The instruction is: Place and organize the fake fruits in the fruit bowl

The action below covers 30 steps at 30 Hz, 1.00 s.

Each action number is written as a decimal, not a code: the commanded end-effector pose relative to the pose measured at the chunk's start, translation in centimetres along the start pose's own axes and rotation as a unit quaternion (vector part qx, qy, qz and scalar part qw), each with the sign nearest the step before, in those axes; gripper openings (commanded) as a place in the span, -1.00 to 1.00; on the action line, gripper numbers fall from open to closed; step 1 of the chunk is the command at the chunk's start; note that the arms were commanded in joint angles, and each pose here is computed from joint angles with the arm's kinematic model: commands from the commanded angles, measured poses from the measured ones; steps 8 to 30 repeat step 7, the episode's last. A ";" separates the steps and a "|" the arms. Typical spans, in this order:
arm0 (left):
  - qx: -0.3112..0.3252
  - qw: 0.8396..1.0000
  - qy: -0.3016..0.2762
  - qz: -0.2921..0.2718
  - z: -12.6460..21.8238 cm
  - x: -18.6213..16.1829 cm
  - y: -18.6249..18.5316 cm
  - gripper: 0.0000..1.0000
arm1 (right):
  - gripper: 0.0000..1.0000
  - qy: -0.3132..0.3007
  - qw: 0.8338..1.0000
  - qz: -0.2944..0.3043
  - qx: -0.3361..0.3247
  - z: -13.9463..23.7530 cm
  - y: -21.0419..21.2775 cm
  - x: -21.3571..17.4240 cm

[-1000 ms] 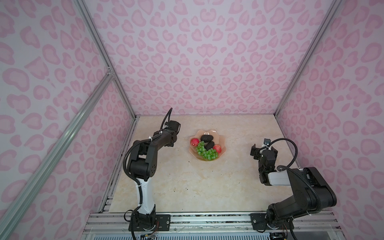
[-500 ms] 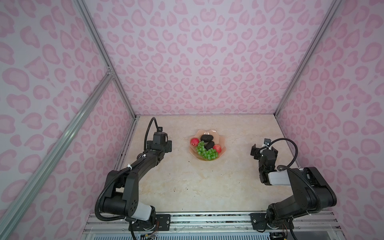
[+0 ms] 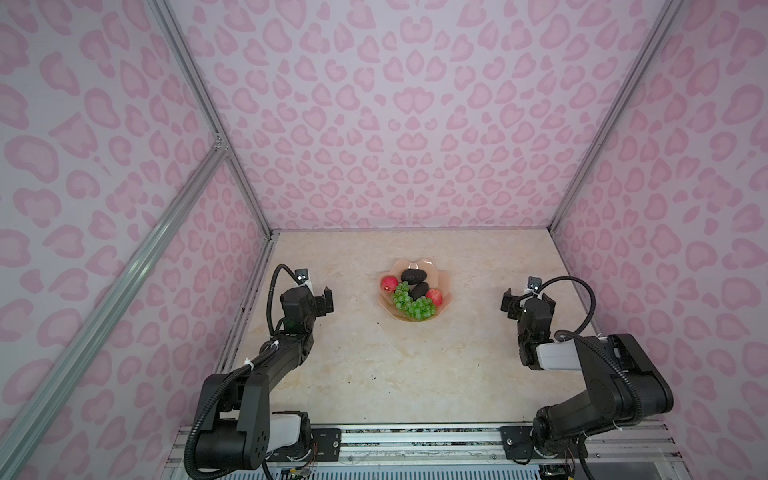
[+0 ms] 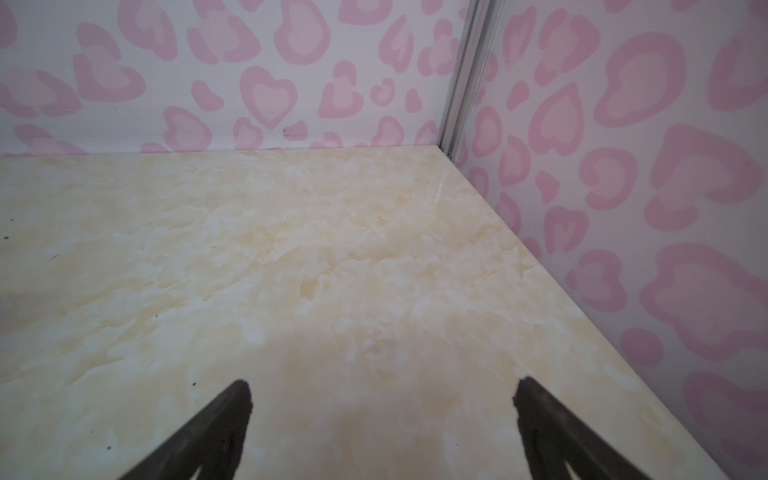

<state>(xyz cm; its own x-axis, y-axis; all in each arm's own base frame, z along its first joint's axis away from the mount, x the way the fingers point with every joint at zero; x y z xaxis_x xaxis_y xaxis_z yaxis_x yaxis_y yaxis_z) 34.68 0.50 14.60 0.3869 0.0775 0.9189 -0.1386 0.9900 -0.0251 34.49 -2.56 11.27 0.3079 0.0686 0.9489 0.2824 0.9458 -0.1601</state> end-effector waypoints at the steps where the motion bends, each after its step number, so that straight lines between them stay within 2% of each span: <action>1: -0.019 1.000 -0.020 0.013 -0.2 0.8 -0.2 0.96 | 0.98 -0.003 1.000 -0.005 -0.003 -0.1 0.0 0.1; 3: -0.026 0.999 -0.013 0.014 -0.5 0.1 -0.3 0.96 | 0.98 -0.002 1.000 -0.005 -0.003 -0.1 -0.1 0.1; 6: 0.049 0.997 -0.035 0.053 -0.4 0.8 1.8 0.96 | 0.98 -0.002 1.000 -0.005 -0.003 -0.1 -0.1 0.1; 30: 0.038 0.997 -0.039 0.046 -0.3 1.0 1.6 0.97 | 0.98 -0.002 1.000 -0.005 -0.003 -0.1 0.0 0.1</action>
Point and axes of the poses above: each gripper's point midway between its finger pads, its own z axis back along the fingers, its own y axis along the line the jaws close on, x = y × z, the point moved 4 cm from there along z, back along the fingers, and after that the axes turned 4 degrees about z, right-handed, at the moved point
